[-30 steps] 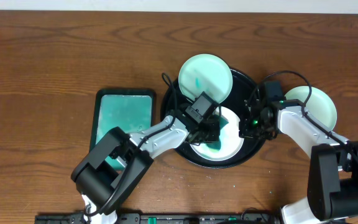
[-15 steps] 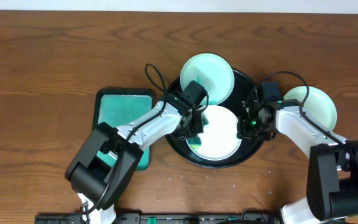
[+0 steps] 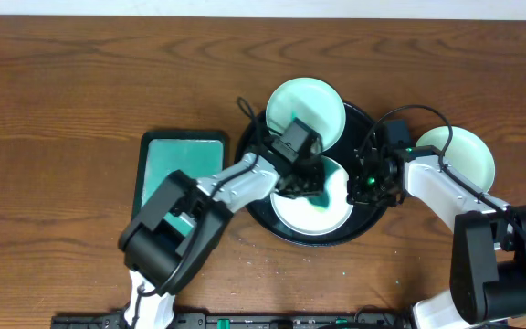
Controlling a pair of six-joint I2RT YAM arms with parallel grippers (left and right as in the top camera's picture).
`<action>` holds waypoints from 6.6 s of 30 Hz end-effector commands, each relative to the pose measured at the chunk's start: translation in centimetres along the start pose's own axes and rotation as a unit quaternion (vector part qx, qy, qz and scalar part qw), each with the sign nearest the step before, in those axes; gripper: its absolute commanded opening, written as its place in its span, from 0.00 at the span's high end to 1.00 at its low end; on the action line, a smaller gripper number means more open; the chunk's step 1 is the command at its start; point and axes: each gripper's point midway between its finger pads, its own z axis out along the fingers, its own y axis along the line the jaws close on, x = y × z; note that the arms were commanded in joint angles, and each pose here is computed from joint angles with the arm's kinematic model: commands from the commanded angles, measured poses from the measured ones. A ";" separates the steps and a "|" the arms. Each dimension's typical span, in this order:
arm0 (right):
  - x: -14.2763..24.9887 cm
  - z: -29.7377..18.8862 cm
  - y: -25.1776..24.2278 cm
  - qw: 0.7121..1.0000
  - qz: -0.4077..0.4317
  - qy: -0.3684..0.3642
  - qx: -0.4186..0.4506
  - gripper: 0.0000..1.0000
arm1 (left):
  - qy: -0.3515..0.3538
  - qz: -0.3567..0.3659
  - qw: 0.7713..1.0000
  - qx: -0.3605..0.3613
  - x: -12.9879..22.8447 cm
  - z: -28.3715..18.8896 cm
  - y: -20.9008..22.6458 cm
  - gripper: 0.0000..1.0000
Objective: Clean dirty plates on tray and stack at the side
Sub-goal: 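Scrub the white plate with the sponge in the left gripper, then return the sponge to the teal tray with the left gripper, then lift the white plate with the right gripper and tilt it over the teal tray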
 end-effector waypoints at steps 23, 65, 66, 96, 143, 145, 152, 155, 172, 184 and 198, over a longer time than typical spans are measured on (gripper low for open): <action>0.3 0.9 -1.2 1.000 -0.002 0.007 0.031 0.99 | -0.048 -0.079 0.942 -0.324 1.3 -6.7 12.9 0.93; 0.4 0.9 -1.3 0.999 -0.001 0.009 0.031 0.99 | -0.027 -0.009 0.974 -0.224 2.1 -5.0 7.1 0.93; 0.3 0.9 -1.3 0.999 -0.001 0.009 0.031 0.99 | -0.041 -0.008 0.971 -0.237 1.5 -6.3 7.5 0.93; -2.2 -0.5 0.5 0.999 -0.008 -0.043 0.023 0.99 | -0.117 -0.158 0.939 -0.281 1.3 -23.9 20.0 0.64; -1.2 -20.4 36.2 0.618 -0.469 -0.601 0.190 0.99 | -0.453 0.012 0.885 -0.110 11.0 -40.8 5.7 0.20; -1.2 -20.5 36.2 0.618 -0.468 -0.603 0.190 0.99 | -0.453 0.012 0.885 -0.110 11.0 -40.8 5.7 0.20; -1.2 -20.6 36.2 0.613 -0.473 -0.602 0.196 0.99 | -0.453 0.012 0.885 -0.110 11.0 -40.8 5.7 0.20; -1.2 -20.6 36.2 0.613 -0.473 -0.602 0.196 0.99 | -0.453 0.012 0.885 -0.110 11.0 -40.8 5.7 0.20; -1.4 -20.3 35.9 0.645 -0.434 -0.608 0.162 0.99 | -0.453 0.012 0.885 -0.110 11.0 -40.8 5.7 0.20; -3.5 -16.0 34.3 0.697 -0.440 -0.551 0.128 0.99 | -0.453 0.012 0.885 -0.110 11.0 -40.8 5.7 0.20; -1.6 -17.5 35.6 0.607 -0.518 -0.558 0.227 0.99 | -0.455 0.013 0.884 -0.109 10.9 -40.9 5.7 0.19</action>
